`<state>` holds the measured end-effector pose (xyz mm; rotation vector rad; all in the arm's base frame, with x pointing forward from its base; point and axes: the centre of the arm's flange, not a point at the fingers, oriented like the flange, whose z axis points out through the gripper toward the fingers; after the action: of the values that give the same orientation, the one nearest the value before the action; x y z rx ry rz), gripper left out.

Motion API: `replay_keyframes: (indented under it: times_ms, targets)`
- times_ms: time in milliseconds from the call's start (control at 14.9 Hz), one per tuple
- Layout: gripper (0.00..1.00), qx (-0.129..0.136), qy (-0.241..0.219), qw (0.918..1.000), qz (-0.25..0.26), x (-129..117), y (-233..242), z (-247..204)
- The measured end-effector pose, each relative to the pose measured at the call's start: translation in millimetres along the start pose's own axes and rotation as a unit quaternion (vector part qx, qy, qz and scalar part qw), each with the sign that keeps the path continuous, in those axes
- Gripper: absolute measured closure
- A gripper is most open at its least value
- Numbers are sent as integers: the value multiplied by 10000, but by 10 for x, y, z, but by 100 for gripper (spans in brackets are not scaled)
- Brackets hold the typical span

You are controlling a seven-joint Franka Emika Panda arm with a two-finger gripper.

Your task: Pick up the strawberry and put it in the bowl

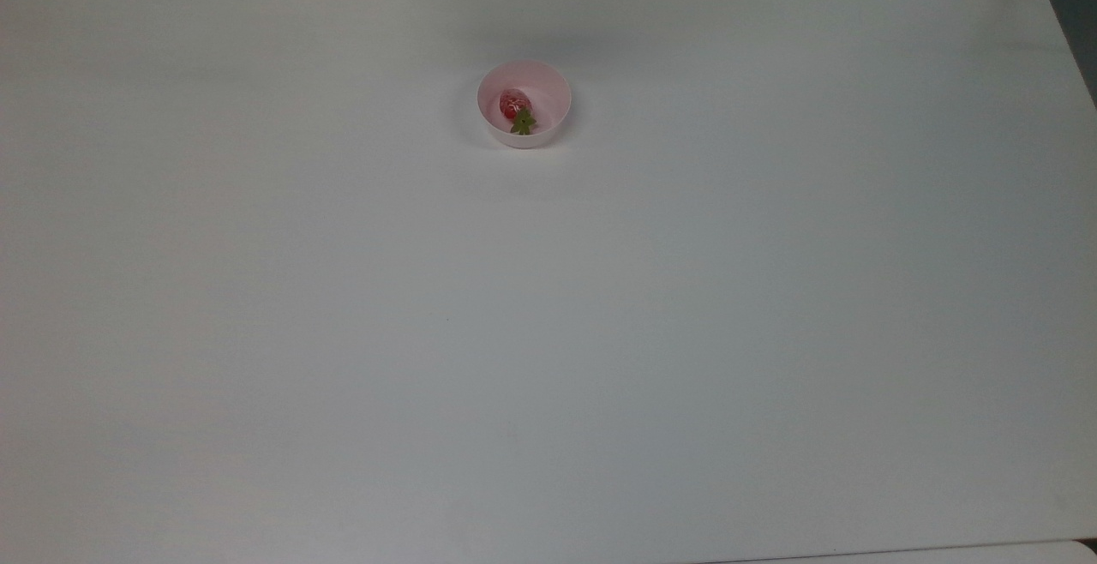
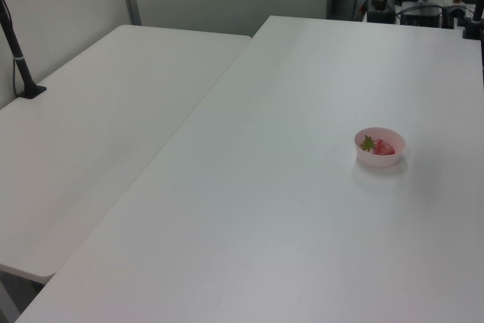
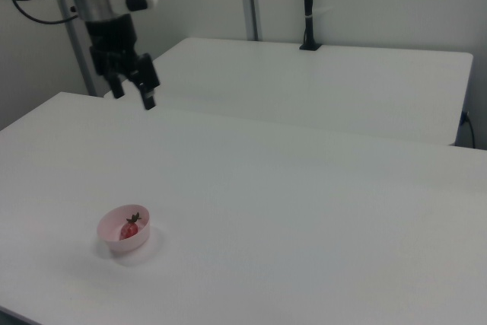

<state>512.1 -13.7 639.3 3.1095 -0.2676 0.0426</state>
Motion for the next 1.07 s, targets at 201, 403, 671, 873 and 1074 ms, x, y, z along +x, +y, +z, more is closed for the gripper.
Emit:
replay_keyframes:
  times_ms: [201,403,671,873,1074]
  targets:
    - [0,37,432,9990,-82,214,122,42]
    - [0,25,436,9989,-179,280,106,119]
    - [0,16,423,9986,-318,288,105,134]
    - [0,-5,442,9978,-499,324,198,105]
    - [0,-28,367,9971,-665,357,287,137]
